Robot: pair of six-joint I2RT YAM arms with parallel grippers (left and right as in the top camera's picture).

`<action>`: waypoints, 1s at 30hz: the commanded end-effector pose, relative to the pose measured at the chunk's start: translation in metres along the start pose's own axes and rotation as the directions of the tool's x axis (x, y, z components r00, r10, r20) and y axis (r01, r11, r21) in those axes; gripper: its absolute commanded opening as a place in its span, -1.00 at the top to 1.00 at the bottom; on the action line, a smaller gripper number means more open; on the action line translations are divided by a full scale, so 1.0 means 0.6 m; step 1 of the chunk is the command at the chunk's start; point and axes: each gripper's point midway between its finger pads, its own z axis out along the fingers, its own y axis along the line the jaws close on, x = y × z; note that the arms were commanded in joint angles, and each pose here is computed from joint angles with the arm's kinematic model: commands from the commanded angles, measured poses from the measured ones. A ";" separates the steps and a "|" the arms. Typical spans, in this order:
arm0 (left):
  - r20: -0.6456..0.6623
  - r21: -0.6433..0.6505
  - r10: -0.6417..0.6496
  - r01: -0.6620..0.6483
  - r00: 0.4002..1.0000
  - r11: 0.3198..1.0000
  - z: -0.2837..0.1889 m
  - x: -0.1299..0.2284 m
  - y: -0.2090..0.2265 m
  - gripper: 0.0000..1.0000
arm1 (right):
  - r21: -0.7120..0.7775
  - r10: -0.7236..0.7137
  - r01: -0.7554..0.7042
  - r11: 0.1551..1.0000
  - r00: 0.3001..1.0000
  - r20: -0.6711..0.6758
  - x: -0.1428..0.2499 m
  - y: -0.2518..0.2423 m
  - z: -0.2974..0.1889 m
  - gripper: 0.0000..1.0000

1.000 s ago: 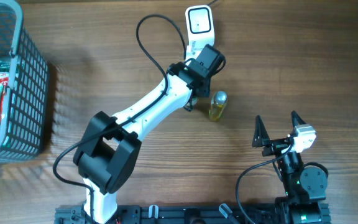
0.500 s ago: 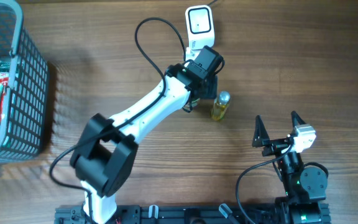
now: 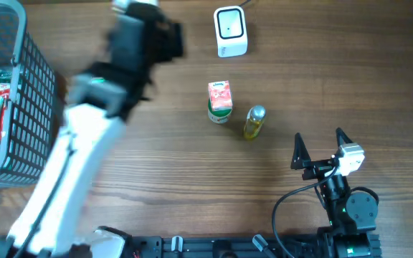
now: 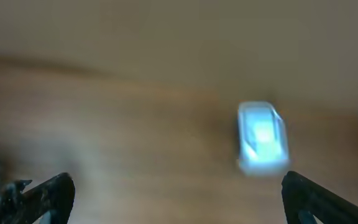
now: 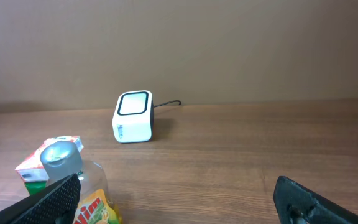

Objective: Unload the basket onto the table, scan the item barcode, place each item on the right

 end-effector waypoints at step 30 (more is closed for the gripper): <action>-0.478 -0.492 -0.182 -0.090 0.859 0.866 0.053 0.213 0.775 -1.00 | 0.001 0.004 -0.004 1.000 1.000 0.008 -0.002 0.000 -0.001 -0.99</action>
